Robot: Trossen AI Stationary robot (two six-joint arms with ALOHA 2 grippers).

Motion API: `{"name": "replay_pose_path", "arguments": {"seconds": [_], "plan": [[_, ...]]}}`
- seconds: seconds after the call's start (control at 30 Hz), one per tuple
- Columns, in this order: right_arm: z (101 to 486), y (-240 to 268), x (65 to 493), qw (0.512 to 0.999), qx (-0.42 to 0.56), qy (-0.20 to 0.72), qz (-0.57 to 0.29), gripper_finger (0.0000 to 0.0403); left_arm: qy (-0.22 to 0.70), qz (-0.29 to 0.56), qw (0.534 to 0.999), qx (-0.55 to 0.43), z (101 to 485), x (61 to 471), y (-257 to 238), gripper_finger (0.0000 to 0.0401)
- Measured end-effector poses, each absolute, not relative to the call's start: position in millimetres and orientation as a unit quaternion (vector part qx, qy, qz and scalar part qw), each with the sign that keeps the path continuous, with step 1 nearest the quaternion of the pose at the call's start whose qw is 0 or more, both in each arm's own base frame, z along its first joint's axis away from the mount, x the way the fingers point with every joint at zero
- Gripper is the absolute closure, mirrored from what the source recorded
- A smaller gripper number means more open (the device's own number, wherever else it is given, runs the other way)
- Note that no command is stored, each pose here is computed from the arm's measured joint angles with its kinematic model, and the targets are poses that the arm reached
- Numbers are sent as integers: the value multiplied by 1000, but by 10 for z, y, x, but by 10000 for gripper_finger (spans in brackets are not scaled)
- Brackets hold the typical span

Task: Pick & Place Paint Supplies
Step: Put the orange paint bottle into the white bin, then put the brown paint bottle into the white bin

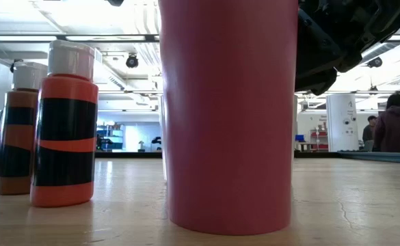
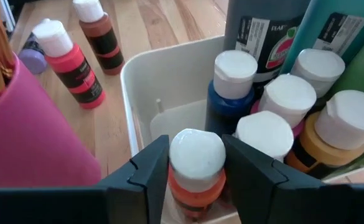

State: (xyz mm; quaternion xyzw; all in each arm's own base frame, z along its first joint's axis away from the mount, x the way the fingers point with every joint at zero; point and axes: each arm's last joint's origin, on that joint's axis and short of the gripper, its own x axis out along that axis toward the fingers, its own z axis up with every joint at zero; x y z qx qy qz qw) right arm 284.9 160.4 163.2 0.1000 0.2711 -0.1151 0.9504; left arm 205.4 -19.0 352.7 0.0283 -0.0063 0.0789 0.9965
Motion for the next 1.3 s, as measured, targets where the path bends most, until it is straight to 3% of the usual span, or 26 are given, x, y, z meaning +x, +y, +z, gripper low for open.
{"name": "replay_pose_path", "arguments": {"seconds": [0.4, 0.63, 0.87, 1.3], "plan": [[1679, 1599, 2838, 952, 102, 266, -113, 215, -6, 79, 996, 28, 3525, 2054, -190, 185], [1927, 1623, 2847, 962, 98, 238, -94, 198, -7, 73, 997, -2, 3523, 2055, -193, 185], [2303, 1654, 2807, 975, 78, 201, -63, 212, 29, 48, 998, -1, 3452, 2051, -208, 185], [2918, 1446, 2473, 975, 63, 194, -84, 238, 208, -103, 972, -37, 3120, 1947, -476, 185]]}}
